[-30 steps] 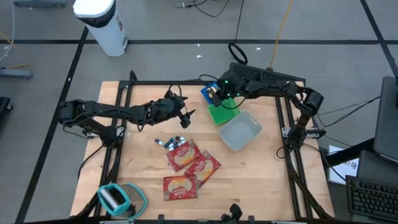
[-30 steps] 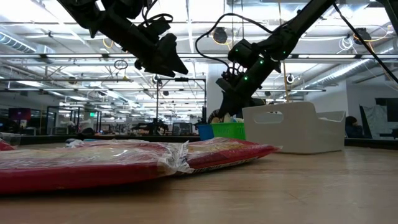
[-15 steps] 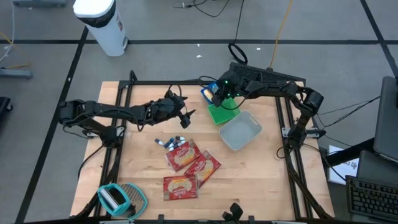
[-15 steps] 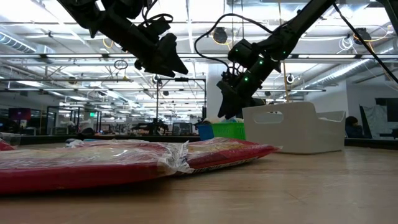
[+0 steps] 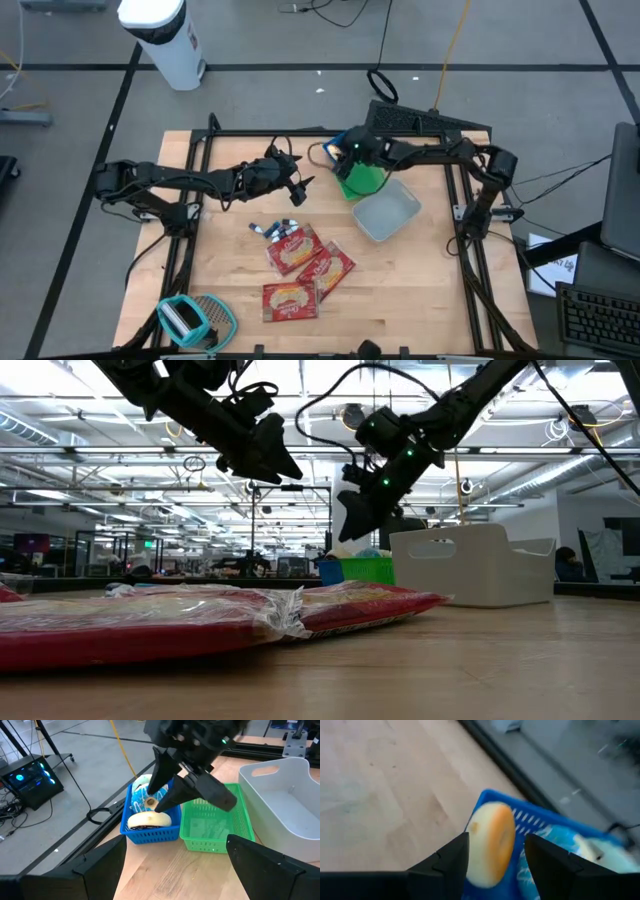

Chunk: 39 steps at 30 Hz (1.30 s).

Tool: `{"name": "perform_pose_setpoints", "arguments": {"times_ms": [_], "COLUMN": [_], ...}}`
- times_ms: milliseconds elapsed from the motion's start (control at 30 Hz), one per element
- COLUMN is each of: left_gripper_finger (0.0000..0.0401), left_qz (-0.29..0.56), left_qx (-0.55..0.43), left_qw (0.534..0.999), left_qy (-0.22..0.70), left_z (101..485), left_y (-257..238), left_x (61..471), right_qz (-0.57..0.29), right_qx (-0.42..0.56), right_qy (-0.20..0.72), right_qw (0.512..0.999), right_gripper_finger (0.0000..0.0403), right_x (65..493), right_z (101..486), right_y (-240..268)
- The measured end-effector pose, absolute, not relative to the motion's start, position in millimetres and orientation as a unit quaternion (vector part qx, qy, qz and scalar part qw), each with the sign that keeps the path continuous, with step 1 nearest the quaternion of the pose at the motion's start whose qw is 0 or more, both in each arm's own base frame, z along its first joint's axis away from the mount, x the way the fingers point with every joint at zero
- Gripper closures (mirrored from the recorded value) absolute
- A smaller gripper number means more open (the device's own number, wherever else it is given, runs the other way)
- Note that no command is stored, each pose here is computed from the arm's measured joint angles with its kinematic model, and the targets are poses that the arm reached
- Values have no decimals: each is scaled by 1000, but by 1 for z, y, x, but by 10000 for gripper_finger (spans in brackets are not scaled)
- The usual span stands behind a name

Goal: Pick & Place Food Item
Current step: Put the black donut into the blue bin

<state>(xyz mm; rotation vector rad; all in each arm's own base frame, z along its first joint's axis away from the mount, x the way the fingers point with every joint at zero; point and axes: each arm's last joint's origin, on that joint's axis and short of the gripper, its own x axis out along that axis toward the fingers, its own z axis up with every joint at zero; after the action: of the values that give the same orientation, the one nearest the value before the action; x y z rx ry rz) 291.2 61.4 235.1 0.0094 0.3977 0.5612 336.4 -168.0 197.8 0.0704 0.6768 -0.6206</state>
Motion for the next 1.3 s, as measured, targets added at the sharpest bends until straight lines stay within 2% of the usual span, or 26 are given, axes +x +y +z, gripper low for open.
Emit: {"name": "perform_pose_setpoints", "arguments": {"times_ms": [167,467,567,1100,1300], "left_gripper_finger": [54,54,54,54,54], "left_qz": [275,276,276,276,276], "left_qx": [3,-4,-4,-5,-5], "left_qw": [941,942,942,941,941], "left_qy": [195,193,192,193,194], "left_z": [235,235,235,235,235], "left_y": [61,61,61,61,61], "left_x": [291,291,291,291,291], "right_qz": [-324,-316,-313,-347,-391], "right_qx": [-40,-48,-53,-17,-46], "right_qy": [321,324,354,331,353], "right_qw": [889,890,880,877,849], "right_gripper_finger": [208,203,202,206,207], "right_x": [346,354,352,345,340], "right_z": [202,189,177,183,182], "right_y": [-153,-151,-154,-171,-174]}}
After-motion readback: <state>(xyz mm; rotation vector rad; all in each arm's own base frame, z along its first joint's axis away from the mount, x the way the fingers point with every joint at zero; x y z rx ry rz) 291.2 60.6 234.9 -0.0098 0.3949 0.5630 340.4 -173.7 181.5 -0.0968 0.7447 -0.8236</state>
